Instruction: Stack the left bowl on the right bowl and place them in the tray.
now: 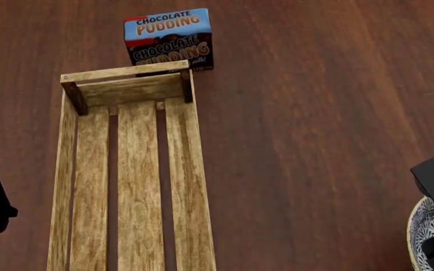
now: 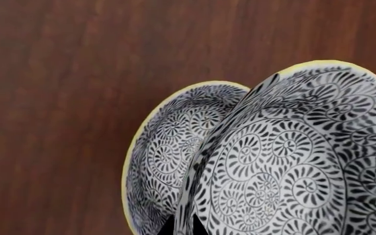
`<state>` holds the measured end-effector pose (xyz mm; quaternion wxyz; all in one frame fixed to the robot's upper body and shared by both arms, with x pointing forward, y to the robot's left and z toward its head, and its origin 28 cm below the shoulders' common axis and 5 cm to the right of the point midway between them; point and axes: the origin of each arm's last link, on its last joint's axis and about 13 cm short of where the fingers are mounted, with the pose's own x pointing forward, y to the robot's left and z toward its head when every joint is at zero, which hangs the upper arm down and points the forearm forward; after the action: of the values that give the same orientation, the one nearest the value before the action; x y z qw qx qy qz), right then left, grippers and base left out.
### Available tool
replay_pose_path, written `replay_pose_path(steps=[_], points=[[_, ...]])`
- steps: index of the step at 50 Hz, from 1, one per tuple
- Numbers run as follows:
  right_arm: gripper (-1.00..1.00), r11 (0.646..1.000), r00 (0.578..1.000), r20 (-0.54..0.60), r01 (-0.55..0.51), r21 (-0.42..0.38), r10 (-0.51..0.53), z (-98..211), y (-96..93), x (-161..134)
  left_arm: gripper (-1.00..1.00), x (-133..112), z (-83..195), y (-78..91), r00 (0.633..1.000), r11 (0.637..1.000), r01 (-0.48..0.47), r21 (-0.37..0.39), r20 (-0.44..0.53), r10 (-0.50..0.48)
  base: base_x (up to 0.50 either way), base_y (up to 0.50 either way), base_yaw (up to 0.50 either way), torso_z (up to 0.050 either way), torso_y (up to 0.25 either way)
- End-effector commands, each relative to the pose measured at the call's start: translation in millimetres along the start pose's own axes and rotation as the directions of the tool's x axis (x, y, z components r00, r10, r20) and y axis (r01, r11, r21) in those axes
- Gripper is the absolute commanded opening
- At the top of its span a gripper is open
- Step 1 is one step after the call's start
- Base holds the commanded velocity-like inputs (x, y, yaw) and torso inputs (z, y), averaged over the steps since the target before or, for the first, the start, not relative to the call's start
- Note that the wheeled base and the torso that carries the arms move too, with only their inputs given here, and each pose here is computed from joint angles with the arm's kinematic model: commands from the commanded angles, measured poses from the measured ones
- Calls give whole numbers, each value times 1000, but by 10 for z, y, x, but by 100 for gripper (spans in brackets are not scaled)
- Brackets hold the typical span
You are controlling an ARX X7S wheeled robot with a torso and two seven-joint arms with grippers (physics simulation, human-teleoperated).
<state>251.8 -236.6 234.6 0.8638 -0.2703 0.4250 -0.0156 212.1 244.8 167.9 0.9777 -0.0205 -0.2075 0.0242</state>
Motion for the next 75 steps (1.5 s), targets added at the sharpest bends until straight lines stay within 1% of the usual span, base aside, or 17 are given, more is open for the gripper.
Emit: replay_pose_path(steps=[1, 15, 20, 31, 34, 37, 38, 46, 51, 57, 61, 68, 70, 75], points=[[-100, 1000, 1000, -12, 16, -5, -16, 27, -16, 88, 100, 4, -3, 7, 1000, 1000, -5, 3, -1, 5, 0, 0, 0, 0, 0], [-100, 1000, 999, -26, -26, -3, 26, 0, 64, 250, 100, 5, -14, 3, 1000, 1000, -5, 8, -3, 5, 0, 0, 0, 0, 0], [-100, 999, 999, -24, -31, 4, 31, -7, 72, 263, 100, 11, -18, 1, 1000, 1000, -6, 9, -4, 6, 0, 0, 0, 0, 0], [-100, 999, 999, -30, -44, 25, 45, -71, 90, 356, 100, 11, -24, -13, 1000, 1000, -2, 12, -4, 2, 0, 0, 0, 0, 1], [-100, 998, 998, -34, -51, 47, 53, -80, 98, 356, 100, 12, -26, -18, 1000, 1000, -1, 13, -5, 1, 0, 0, 0, 0, 0], [-100, 997, 998, -33, -54, 53, 56, -100, 90, 365, 100, 10, -27, -18, 1000, 1000, 1, 13, -5, -1, 0, 0, 0, 0, 0], [100, 997, 998, -33, -57, 57, 59, -101, 92, 359, 100, 9, -26, -17, 1000, 1000, 0, 13, -5, 1, 0, 0, 0, 0, 0], [100, 997, 998, -31, -51, 60, 53, -114, 79, 352, 100, 5, -12, -20, 1000, 1000, 1, 12, -4, 0, 0, 0, 0, 0, 0], [100, 997, 999, -18, -44, 65, 45, -92, 54, 299, 100, 4, -21, -20, 1000, 1000, 3, 11, -5, -3, 0, 0, 0, 0, 0], [100, 997, 999, -15, -45, 65, 46, -98, 68, 306, 100, 2, -14, -13, 1000, 1000, 1, 8, -3, -1, 0, 0, 0, 0, 0], [100, 995, 999, 11, -53, 80, 52, -83, 97, 319, 100, 3, -16, -8, 1000, 1000, 0, 8, -2, 0, 0, 0, 0, 0, 0], [100, 992, 996, 47, -78, 101, 74, -21, 125, 378, 100, 2, -9, -11, 1000, 1000, 1, 7, -1, -1, 0, 0, 0, 0, 0], [100, 991, 996, 42, -89, 100, 85, -13, 146, 416, 100, 3, -8, -11, 1000, 1000, 0, 7, 0, 0, 0, 0, 0, 0, 0], [100, 986, 992, 74, -111, 123, 103, 44, 163, 513, 100, 8, -12, -11, 1000, 1000, 0, 7, -1, 0, 0, 0, 0, 0, 0]])
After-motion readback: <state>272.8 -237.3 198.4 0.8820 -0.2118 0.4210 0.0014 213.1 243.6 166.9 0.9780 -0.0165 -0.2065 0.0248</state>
